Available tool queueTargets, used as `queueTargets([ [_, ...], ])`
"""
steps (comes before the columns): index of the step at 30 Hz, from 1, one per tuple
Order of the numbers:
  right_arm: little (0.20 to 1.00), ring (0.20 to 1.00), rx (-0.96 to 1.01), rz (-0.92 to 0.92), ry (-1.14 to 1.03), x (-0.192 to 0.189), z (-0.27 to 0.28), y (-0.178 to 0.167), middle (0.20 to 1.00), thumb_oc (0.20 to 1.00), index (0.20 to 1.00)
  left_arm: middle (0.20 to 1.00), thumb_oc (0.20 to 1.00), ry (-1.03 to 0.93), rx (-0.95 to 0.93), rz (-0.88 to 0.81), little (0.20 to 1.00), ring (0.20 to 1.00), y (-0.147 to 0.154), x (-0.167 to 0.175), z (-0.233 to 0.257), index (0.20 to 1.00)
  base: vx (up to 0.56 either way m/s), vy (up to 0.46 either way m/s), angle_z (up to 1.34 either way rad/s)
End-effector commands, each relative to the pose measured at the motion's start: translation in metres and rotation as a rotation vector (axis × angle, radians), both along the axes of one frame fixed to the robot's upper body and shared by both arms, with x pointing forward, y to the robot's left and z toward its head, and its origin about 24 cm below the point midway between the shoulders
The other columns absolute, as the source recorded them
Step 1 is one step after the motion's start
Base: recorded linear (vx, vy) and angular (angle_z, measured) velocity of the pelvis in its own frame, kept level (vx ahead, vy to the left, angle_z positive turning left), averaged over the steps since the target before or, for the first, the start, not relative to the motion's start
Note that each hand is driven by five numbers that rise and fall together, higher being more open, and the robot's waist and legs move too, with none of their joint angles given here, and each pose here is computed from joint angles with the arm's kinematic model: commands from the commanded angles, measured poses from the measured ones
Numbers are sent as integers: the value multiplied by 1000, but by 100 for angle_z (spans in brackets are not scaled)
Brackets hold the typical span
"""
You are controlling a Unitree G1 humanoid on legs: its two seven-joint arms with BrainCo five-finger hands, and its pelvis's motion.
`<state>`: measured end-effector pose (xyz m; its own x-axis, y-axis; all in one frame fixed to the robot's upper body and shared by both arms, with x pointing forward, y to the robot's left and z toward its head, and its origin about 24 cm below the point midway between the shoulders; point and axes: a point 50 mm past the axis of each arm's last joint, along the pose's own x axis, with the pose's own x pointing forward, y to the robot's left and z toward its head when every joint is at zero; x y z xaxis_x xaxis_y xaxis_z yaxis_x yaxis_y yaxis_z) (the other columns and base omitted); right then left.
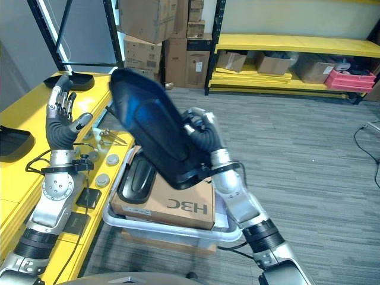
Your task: Move parts from the plastic box to the shelf.
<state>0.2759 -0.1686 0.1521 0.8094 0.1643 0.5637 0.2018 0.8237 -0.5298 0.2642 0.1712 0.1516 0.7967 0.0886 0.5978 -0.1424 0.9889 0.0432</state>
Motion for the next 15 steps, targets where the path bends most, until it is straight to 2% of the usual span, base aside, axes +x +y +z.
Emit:
queueTargets([
  [1,200,200,85,-13,-219,-7,38,0,200,200,200,1000,1000,3,106,25,1000,1000,8,9,4,1000,0,0,0],
  [4,200,200,80,-23,-230,-7,42,-2,200,200,200,1000,1000,58,73,-10,1000,1000,7,11,-3,1000,0,0,0],
  [10,200,200,14,39,-242,-5,51,16,200,200,200,1000,1000,273,-173,-268,1000,1000,-17,22,-34,1000,0,0,0],
  [15,200,200,-34,115,-244,0,55,37,200,200,200,1000,1000,313,-321,-455,1000,1000,-37,25,-32,1000,0,0,0],
])
